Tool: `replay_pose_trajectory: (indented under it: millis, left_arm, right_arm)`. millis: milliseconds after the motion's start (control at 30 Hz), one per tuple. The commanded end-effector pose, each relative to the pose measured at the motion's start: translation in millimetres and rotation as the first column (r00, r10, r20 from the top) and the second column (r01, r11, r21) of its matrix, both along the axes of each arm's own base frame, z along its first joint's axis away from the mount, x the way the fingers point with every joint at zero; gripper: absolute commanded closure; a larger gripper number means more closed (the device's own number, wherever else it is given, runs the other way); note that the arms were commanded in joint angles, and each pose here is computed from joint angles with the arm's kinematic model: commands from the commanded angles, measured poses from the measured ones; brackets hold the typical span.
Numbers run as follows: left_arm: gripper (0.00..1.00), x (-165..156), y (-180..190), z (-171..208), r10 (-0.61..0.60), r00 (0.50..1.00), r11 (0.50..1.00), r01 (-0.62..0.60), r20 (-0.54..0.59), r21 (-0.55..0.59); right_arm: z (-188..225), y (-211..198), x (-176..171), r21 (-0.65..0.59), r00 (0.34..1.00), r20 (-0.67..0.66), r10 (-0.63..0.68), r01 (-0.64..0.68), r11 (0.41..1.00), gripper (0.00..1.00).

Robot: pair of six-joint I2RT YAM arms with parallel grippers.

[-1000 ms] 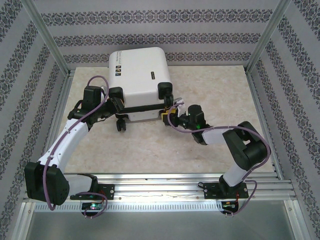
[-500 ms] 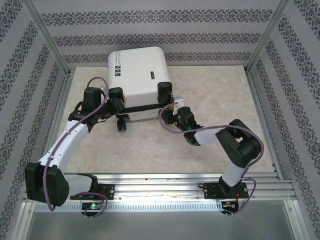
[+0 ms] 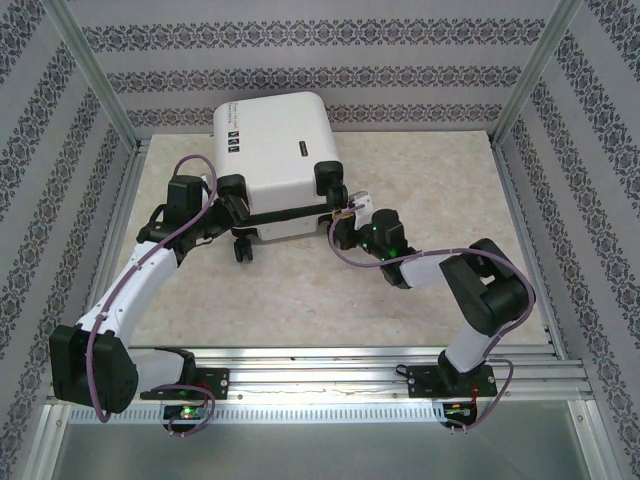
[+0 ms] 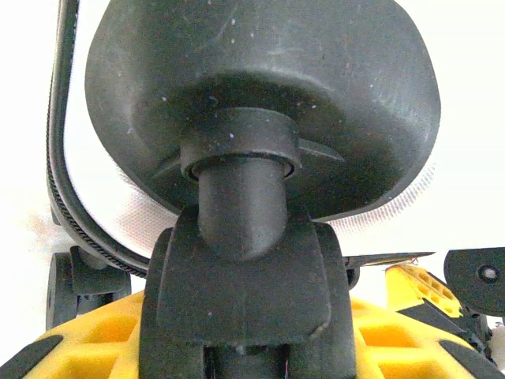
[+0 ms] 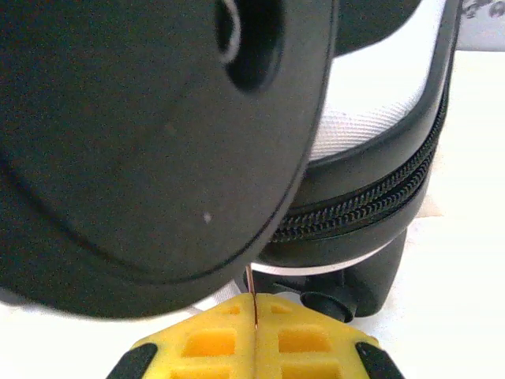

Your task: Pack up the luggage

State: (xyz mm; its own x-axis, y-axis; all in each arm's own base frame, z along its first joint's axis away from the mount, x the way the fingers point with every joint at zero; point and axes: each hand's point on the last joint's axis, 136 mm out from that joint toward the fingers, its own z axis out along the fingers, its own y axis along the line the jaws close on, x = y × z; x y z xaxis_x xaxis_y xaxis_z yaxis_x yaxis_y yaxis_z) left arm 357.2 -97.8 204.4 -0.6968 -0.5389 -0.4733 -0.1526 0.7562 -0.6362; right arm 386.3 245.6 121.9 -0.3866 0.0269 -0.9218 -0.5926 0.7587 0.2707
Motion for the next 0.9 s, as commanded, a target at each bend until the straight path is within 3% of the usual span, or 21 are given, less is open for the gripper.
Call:
replay_pose_trajectory:
  millis: [0,400,667,867]
  left_arm:
    - [0.96,11,-12,65,-0.05,0.969,0.997,0.061,0.244,-0.039]
    - [0.96,11,-12,68,-0.057,0.968,0.998,0.065,0.244,-0.025]
    - [0.96,10,-12,69,-0.058,0.968,0.997,0.068,0.243,-0.029]
    - [0.96,10,-12,70,-0.059,0.968,0.997,0.068,0.245,-0.027]
  right_arm:
    - [27,5,-11,0.046,0.983,0.081,0.163,-0.167,0.985,1.0]
    - [22,6,-12,0.061,0.978,0.054,0.2,-0.203,0.977,1.0]
    - [21,9,-4,0.074,0.98,0.045,0.192,-0.195,0.978,0.81]
    - [19,10,1,0.077,0.982,0.038,0.186,-0.188,0.979,0.75]
